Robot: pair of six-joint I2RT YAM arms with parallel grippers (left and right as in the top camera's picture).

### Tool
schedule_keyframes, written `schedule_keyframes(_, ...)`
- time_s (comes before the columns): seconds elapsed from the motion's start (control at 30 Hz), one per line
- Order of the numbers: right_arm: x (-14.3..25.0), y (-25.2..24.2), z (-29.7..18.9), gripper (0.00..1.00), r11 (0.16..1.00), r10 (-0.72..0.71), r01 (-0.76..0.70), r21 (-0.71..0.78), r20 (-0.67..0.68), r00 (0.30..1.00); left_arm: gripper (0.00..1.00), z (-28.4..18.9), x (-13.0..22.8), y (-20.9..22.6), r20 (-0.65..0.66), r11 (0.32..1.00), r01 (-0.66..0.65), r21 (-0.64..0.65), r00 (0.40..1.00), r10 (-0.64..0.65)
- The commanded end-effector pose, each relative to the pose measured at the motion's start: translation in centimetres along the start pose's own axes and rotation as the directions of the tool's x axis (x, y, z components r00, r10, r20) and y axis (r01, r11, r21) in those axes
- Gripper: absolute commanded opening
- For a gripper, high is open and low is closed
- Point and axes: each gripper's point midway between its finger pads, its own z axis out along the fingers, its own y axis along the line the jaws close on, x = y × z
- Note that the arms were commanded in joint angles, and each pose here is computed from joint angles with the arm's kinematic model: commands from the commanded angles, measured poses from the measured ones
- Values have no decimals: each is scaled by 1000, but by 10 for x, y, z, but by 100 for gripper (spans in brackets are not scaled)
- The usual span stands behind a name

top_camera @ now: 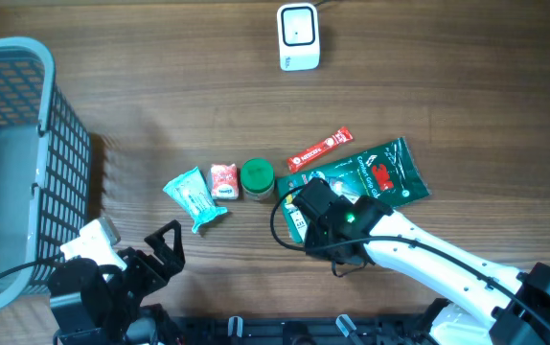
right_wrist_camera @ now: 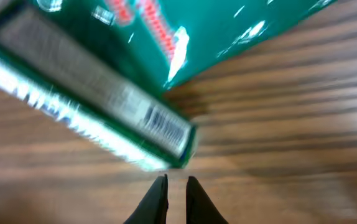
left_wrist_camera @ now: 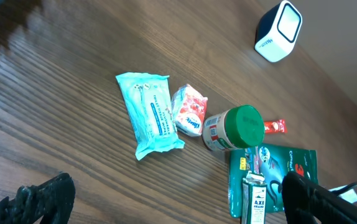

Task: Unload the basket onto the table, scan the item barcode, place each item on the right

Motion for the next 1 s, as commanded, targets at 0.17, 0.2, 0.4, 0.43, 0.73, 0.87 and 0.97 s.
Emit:
schedule_keyframes(0.17,5,29,0,13,983,-125,119,-142,-36,992,100,0,1,-1,-6,1000,-25,9,1000,25)
schedule_keyframes(0.2,3,31,-1,13,979,-146,140,-149,-27,989,100,0,1,-1,-6,1000,-24,9,1000,24)
schedule_keyframes(0.4,-12,6,1,4,999,-24,25,-21,54,998,100,0,1,-1,-6,1000,-25,9,1000,25)
schedule_keyframes(0.43,-16,6,1,4,1000,-22,24,-19,74,997,100,0,1,-1,-6,1000,-24,9,1000,24)
schedule_keyframes(0.73,-38,-25,0,5,985,86,-117,130,223,971,100,0,1,-1,-6,1000,-25,9,1000,25)
schedule_keyframes(0.87,-26,-14,31,8,991,28,-40,128,92,995,100,0,1,-1,-6,1000,-24,9,1000,24)
schedule_keyframes(0.97,2,-1,44,5,998,-10,16,64,-91,996,100,0,1,-1,-6,1000,-25,9,1000,25)
